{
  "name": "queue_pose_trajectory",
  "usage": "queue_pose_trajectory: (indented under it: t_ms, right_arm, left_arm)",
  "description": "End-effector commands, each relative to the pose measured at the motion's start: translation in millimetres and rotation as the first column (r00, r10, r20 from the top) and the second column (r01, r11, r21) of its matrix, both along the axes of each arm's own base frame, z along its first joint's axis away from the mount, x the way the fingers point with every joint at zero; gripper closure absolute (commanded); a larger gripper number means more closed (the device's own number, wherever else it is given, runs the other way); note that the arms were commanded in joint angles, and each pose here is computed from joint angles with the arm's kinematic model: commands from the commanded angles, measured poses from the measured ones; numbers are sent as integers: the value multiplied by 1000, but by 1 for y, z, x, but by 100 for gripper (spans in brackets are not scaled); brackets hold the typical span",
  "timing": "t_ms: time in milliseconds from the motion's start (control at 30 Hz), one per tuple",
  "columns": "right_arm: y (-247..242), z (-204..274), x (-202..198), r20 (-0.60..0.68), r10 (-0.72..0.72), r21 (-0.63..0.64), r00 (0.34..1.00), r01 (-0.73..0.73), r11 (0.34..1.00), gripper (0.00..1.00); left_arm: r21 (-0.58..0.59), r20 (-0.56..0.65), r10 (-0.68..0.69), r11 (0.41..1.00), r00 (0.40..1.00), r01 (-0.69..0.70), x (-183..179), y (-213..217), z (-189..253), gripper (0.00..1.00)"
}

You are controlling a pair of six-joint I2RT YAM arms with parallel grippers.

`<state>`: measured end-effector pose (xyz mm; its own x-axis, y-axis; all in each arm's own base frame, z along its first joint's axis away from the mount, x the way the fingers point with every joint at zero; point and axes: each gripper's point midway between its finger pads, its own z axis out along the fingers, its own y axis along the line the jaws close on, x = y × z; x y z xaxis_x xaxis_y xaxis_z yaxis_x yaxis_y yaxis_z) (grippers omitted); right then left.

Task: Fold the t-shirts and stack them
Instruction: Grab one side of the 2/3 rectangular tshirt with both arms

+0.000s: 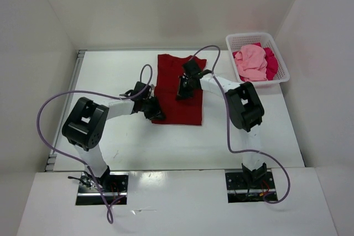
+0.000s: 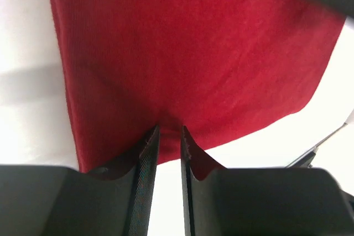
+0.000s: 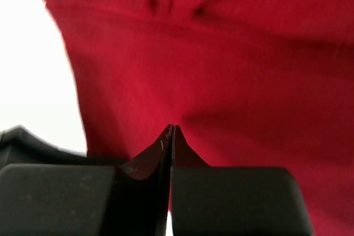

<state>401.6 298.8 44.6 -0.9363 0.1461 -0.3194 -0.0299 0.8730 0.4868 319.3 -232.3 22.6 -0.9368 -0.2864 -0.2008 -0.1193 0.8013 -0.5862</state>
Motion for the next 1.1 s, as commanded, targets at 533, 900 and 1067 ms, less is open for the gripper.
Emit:
queue_pose_trajectory:
  t_ms: [533, 900, 1067]
  right_arm:
    - [-69, 33, -124, -103, -167, 145, 981, 181, 973, 86]
    - [-96, -28, -141, -165, -240, 6, 957, 245, 970, 86]
    - [-103, 9, -140, -83, -276, 38, 958, 280, 959, 67]
  left_arm:
    - [-47, 22, 124, 991, 992, -123, -43, 52, 41, 46]
    - [-6, -54, 131, 991, 990, -131, -44, 63, 4, 45]
    - [0, -59, 124, 992, 991, -124, -47, 64, -1, 45]
